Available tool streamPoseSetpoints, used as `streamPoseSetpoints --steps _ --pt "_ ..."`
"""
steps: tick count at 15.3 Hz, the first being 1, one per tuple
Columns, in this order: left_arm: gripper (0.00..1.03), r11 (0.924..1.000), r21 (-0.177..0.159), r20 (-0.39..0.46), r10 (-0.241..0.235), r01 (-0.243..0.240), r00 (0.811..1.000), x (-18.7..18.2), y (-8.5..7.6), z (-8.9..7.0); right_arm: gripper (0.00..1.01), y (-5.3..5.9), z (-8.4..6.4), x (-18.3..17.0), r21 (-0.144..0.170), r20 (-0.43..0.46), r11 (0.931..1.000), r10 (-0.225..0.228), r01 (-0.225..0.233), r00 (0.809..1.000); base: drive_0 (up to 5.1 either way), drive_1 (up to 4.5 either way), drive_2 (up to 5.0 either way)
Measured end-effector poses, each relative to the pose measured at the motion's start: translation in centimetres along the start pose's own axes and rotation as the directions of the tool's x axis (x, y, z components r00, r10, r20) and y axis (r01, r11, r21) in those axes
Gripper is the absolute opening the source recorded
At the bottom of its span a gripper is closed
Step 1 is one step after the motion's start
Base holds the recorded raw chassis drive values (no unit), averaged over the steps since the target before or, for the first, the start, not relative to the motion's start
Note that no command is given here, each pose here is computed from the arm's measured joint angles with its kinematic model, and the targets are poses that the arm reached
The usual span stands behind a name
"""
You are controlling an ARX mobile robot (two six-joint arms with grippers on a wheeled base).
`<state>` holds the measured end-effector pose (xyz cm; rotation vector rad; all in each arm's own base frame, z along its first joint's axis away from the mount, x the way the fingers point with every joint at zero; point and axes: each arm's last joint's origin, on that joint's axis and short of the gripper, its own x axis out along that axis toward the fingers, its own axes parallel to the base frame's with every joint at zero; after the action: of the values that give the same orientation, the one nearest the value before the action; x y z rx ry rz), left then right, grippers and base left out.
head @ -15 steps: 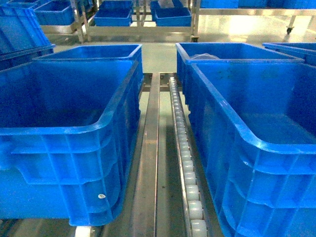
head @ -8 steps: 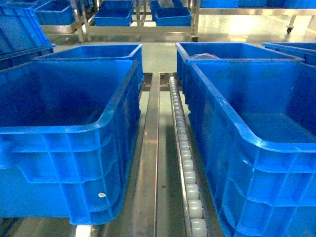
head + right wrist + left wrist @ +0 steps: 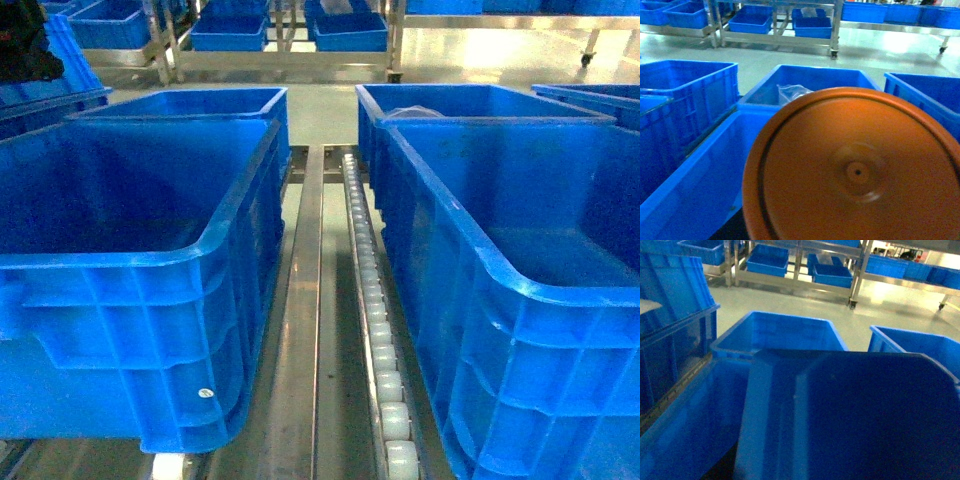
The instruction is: Sort blue parts and orange caps into right shelf containers
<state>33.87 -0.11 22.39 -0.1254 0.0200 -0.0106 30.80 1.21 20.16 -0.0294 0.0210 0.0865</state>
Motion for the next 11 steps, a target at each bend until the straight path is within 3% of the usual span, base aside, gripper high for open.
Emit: streamPoseSetpoints --steps 1,3,4,5,7,8,11 --pt "0.44 1.0 -0.001 0.048 -0.002 0.002 0.999 0.3 -0.1 0.7 0.52 0.0 0.7 1.1 -0.005 0.007 0.9994 -0.034 0.034 0.999 0.0 0.0 0.0" --pt "0.71 0.9997 -0.005 0.116 -0.025 0.025 0.993 -0.6 -0.3 1.9 0.79 0.2 1.7 1.1 -0.007 0.049 0.9995 -0.03 0.03 0.998 0.0 0.0 0.0" --pt "0.84 0.9997 -0.007 0.106 -0.024 0.025 0.994 -0.6 -0.3 1.7 0.92 0.1 1.6 1.1 -0.002 0.036 0.9993 -0.038 0.038 0.999 0.0 0.0 0.0" --pt "0.89 0.9999 0.008 0.061 -0.01 0.01 0.998 -0.6 -0.2 1.3 0.81 0.0 1.2 0.3 0.008 0.021 0.9969 -0.078 0.078 0.997 0.0 0.0 0.0" --pt "0.62 0.9965 0.083 0.014 0.007 -0.008 1.0 -4.1 0.0 -0.4 0.53 -0.4 0.1 -3.4 0.015 0.022 0.9963 -0.085 0.085 0.996 0.0 0.0 0.0" --pt "0.5 0.9949 0.1 0.031 0.005 -0.008 1.0 -5.7 0.1 -0.8 0.4 -0.7 -0.2 -4.7 0.016 0.029 0.9963 -0.085 0.085 0.996 0.0 0.0 0.0" --pt "0.08 0.9942 0.107 0.004 0.011 -0.011 1.0 -10.4 0.4 -3.2 0.03 -0.4 -1.9 -8.9 0.021 0.01 0.996 -0.087 0.087 0.996 0.0 0.0 0.0"
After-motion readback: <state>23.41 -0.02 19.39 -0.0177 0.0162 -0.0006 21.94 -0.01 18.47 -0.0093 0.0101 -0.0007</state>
